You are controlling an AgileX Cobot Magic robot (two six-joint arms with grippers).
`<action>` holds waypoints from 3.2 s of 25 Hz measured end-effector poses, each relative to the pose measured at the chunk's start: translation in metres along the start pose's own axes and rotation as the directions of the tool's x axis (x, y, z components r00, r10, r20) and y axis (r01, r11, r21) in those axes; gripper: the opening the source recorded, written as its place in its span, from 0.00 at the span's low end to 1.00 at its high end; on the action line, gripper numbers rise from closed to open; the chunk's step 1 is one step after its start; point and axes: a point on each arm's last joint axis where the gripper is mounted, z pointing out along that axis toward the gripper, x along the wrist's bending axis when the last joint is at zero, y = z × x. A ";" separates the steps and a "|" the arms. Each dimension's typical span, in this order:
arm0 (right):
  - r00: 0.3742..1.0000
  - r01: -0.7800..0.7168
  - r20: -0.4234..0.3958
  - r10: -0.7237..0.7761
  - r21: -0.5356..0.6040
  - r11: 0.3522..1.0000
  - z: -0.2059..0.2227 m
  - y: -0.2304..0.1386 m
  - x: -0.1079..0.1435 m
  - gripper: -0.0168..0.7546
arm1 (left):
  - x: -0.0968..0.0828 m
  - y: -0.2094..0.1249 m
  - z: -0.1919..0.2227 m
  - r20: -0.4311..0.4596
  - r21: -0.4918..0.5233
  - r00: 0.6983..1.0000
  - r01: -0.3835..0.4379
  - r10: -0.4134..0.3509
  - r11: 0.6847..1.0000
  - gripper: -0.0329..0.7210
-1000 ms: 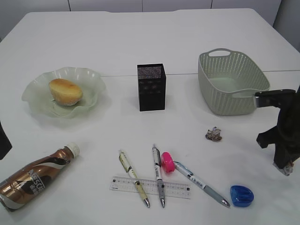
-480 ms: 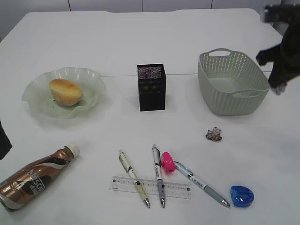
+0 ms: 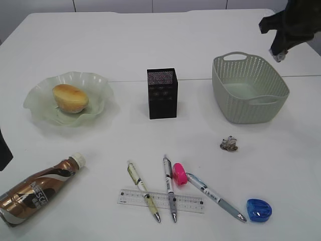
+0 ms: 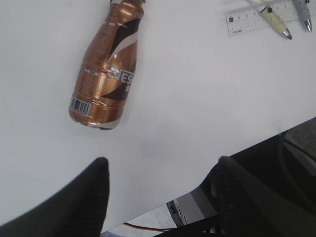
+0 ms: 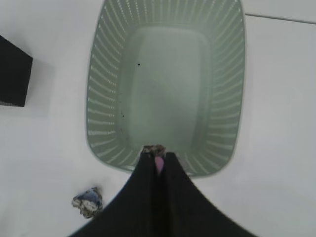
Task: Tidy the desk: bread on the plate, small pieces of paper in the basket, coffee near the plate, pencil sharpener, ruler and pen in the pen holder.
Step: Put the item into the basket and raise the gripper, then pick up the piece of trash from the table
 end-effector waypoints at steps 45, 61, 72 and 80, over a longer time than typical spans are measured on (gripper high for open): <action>0.996 -0.038 -0.077 0.050 0.146 0.988 0.071 0.015 0.002 0.75 | 0.000 0.000 0.000 0.003 0.000 1.000 0.031 -0.031 1.000 0.66; 0.978 -0.079 -0.180 0.103 0.138 0.987 0.033 0.025 0.014 0.75 | -0.001 0.000 0.000 0.016 0.002 0.999 0.049 -0.049 0.999 0.66; 0.987 -0.127 -0.082 0.136 0.107 0.986 -0.043 -0.005 0.038 0.75 | -0.003 0.000 0.000 0.028 0.003 0.998 0.054 -0.054 0.999 0.65; 0.986 -0.123 -0.067 0.153 0.335 0.934 -0.008 -0.060 0.079 0.75 | -0.004 0.000 0.000 0.042 0.005 0.997 0.058 -0.059 0.998 0.65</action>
